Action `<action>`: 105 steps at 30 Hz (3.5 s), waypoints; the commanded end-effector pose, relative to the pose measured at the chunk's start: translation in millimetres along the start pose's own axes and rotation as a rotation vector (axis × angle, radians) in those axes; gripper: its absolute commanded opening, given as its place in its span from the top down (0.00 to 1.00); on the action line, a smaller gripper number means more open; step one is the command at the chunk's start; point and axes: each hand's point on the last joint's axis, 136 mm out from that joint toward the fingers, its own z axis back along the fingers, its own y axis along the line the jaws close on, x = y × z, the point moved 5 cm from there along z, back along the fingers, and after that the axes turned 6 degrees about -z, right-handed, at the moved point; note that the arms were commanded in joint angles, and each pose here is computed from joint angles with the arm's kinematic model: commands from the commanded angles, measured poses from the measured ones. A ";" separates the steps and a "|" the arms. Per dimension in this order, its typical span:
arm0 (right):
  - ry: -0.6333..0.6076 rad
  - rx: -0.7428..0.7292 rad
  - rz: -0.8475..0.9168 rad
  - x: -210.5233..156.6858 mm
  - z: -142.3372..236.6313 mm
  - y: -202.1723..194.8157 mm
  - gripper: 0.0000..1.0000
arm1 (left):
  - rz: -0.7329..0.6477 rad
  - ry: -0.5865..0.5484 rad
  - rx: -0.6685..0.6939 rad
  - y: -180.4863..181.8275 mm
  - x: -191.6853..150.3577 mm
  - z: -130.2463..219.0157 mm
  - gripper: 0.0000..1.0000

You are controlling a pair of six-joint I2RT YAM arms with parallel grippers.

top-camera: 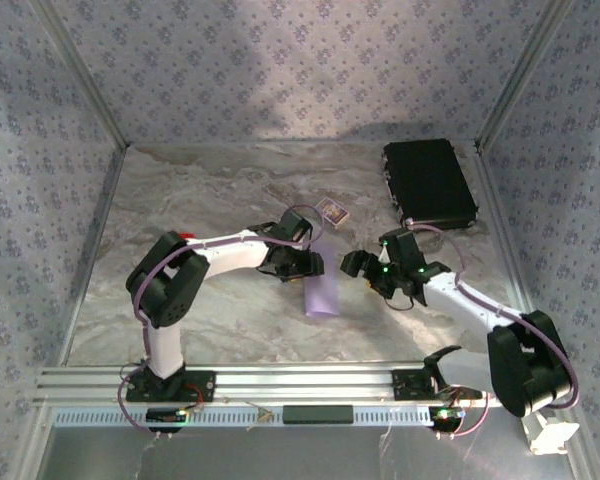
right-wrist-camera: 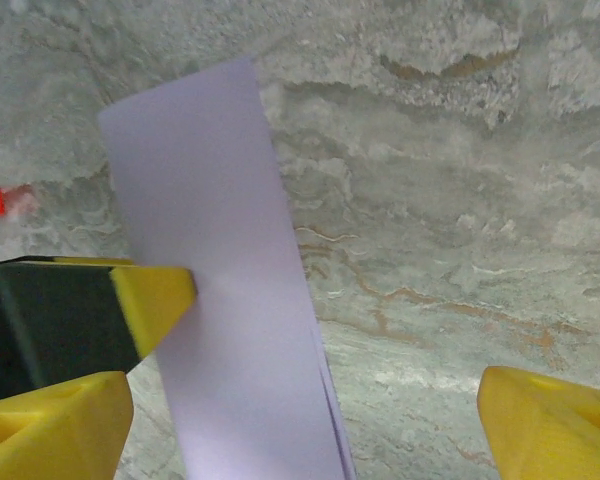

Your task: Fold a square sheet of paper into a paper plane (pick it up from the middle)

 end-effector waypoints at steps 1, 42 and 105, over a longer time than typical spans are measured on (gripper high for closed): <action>0.010 0.035 0.020 0.7 -6.4 8.1 0.10 | 0.005 0.015 0.080 13.7 -5.0 -1.5 0.43; 0.258 -0.016 -0.123 -44.2 -89.3 -9.3 0.97 | 0.007 -0.127 -0.128 5.3 4.9 27.5 0.38; -0.025 0.089 -0.004 19.7 5.4 -1.3 0.83 | 0.008 -0.022 -0.033 29.7 -3.7 0.4 0.62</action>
